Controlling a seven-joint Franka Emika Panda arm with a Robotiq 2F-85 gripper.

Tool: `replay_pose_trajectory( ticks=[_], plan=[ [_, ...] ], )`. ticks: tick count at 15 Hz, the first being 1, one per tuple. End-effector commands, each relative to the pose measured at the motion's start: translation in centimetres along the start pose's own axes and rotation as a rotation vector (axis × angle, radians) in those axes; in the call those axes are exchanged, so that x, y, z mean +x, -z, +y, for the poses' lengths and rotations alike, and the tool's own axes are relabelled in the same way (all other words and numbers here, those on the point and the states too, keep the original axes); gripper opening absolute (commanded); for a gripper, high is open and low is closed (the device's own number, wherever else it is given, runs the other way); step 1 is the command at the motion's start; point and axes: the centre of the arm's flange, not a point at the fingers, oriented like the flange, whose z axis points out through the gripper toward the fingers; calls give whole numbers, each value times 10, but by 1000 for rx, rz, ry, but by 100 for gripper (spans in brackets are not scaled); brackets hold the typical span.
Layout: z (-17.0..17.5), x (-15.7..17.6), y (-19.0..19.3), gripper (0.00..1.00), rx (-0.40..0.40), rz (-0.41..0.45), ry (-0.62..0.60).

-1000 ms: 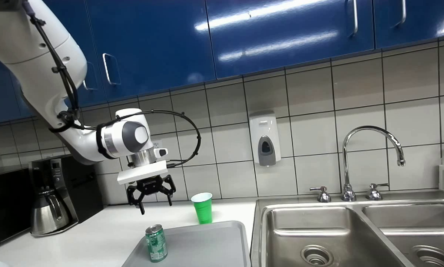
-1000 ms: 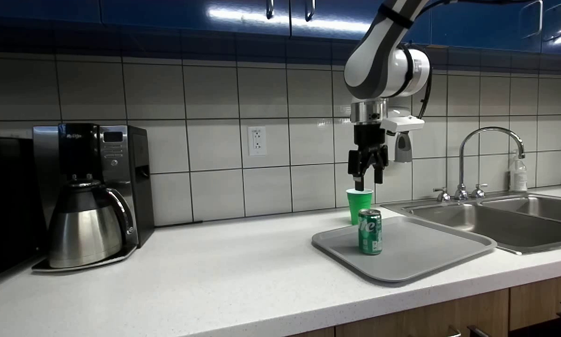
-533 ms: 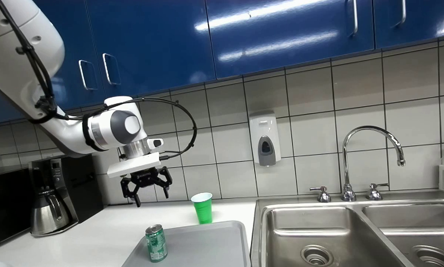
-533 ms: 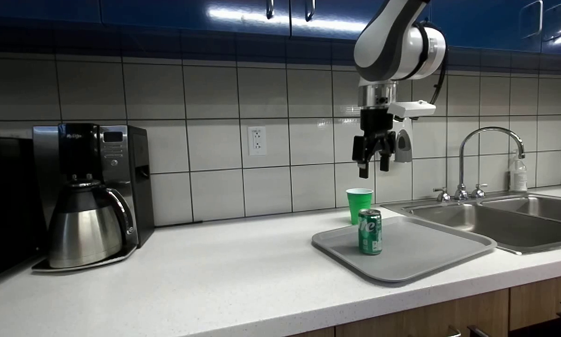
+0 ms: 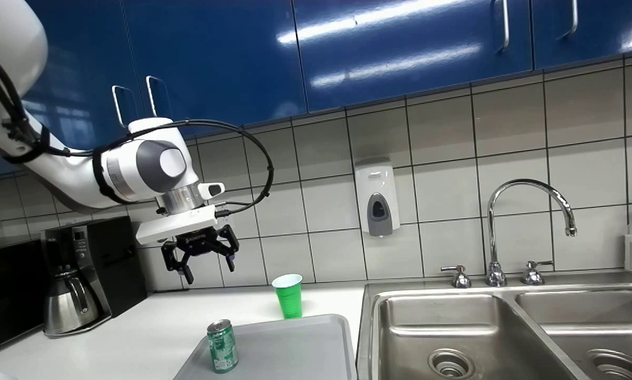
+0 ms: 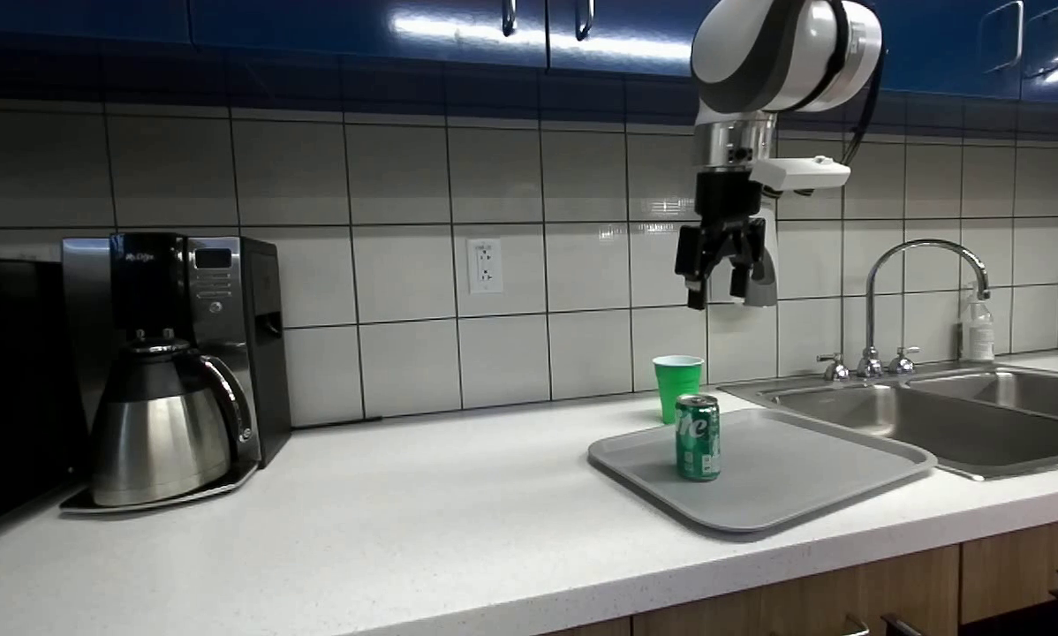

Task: Put the green can on the tray

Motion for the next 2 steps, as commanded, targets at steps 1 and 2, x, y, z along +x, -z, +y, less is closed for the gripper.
replay_pose_trajectory(
  ticks=[1, 2],
  plan=[
    [0, -1, 0, 100, 0, -1, 0],
    [0, -1, -1, 100, 1, -2, 0]
  ],
)
